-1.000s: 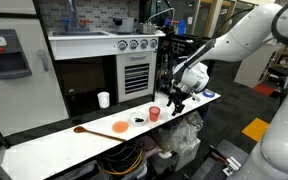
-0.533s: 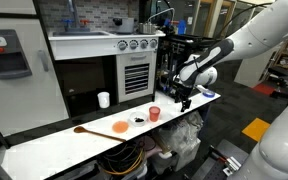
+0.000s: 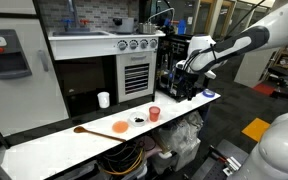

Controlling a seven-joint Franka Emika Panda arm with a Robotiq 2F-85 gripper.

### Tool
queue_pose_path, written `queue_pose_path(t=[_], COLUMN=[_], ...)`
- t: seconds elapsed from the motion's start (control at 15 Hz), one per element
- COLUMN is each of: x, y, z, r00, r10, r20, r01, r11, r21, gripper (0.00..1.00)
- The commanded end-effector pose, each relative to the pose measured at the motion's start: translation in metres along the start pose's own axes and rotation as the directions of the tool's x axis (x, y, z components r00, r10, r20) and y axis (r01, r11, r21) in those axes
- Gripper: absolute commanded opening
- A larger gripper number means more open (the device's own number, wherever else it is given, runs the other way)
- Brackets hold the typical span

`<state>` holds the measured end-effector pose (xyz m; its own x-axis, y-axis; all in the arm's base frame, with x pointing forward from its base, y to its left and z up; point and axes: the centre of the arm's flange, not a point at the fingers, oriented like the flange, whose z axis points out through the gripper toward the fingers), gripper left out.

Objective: Pick the pink cup and pour the beans into the bowl

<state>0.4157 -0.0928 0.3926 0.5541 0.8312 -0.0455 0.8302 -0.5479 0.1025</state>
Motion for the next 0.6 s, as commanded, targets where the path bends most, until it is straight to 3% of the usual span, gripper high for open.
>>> queue_pose_path(t=[0.0, 0.27, 0.53], x=[0.023, 0.055, 0.084], y=[-0.013, -0.026, -0.04], z=[-0.05, -0.092, -0.118], r00=[0.996, 0.973, 0.94], r10=[0.094, 0.216, 0.298], r20=[0.008, -0.081, -0.163], r01=[-0.094, -0.227, -0.326], r11=[0.994, 0.96, 0.927], r21=[-0.057, -0.165, -0.187], gripper=[1.0, 1.0, 1.0])
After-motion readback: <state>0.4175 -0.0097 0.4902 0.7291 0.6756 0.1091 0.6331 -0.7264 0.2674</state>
